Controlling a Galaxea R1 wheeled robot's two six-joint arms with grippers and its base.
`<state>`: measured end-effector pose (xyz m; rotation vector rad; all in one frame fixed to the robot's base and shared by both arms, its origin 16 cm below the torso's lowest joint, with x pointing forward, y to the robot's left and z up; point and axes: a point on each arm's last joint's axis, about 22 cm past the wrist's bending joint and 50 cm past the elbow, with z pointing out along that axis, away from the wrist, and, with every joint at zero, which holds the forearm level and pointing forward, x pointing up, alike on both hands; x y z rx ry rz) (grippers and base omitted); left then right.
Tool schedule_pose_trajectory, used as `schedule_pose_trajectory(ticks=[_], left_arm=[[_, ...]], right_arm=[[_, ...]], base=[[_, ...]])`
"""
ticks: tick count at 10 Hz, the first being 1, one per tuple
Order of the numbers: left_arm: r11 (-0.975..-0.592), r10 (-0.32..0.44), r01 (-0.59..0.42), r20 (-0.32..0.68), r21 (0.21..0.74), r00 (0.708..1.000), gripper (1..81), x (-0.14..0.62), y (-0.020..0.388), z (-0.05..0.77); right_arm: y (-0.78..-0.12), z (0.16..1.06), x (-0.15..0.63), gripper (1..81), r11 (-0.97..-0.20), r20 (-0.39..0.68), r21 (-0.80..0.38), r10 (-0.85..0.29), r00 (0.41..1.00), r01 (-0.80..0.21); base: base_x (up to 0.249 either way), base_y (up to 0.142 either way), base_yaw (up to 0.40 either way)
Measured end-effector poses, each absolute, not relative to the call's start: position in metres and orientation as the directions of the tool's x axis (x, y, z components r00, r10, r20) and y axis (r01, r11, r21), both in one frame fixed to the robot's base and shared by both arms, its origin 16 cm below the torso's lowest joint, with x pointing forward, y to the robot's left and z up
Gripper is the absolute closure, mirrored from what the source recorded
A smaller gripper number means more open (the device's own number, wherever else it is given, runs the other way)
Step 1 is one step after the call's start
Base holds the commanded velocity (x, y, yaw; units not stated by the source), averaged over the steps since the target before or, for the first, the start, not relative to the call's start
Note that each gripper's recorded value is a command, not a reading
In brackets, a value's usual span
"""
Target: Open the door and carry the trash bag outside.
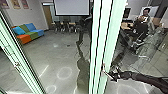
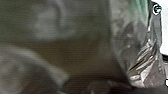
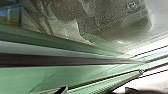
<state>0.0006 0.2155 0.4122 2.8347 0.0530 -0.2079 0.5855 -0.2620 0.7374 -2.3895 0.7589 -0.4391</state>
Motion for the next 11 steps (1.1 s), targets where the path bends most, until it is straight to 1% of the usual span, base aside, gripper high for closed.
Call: schedule_pose_trajectory(ticks=[2, 6, 11], left_arm=[[-0.955, 0.015, 0.057, -0.144, 0.292, 0.989, 81.1, 0.003, 0.215, 0.412], [-0.955, 0.015, 0.058, -0.146, 0.291, 0.989, 81.1, 0.002, 0.215, 0.412], [-0.955, 0.015, 0.059, -0.149, 0.291, 0.989, 81.1, 0.002, 0.215, 0.412]], right_arm=[[-0.262, 0.736, 0.579, 1.0, -0.67, 0.099, -0.605, -0.599, 0.795, -0.43], [-0.266, 0.737, 0.58, 1.0, -0.665, 0.096, -0.602, -0.61, 0.787, -0.442], [-0.277, 0.739, 0.596, 1.0, -0.683, 0.17, -0.604, -0.614, 0.771, -0.41]], base=[[0.078, 0.0, 0.0], [0.078, 0.0, 0.0], [0.074, 0.0, 0.0]])
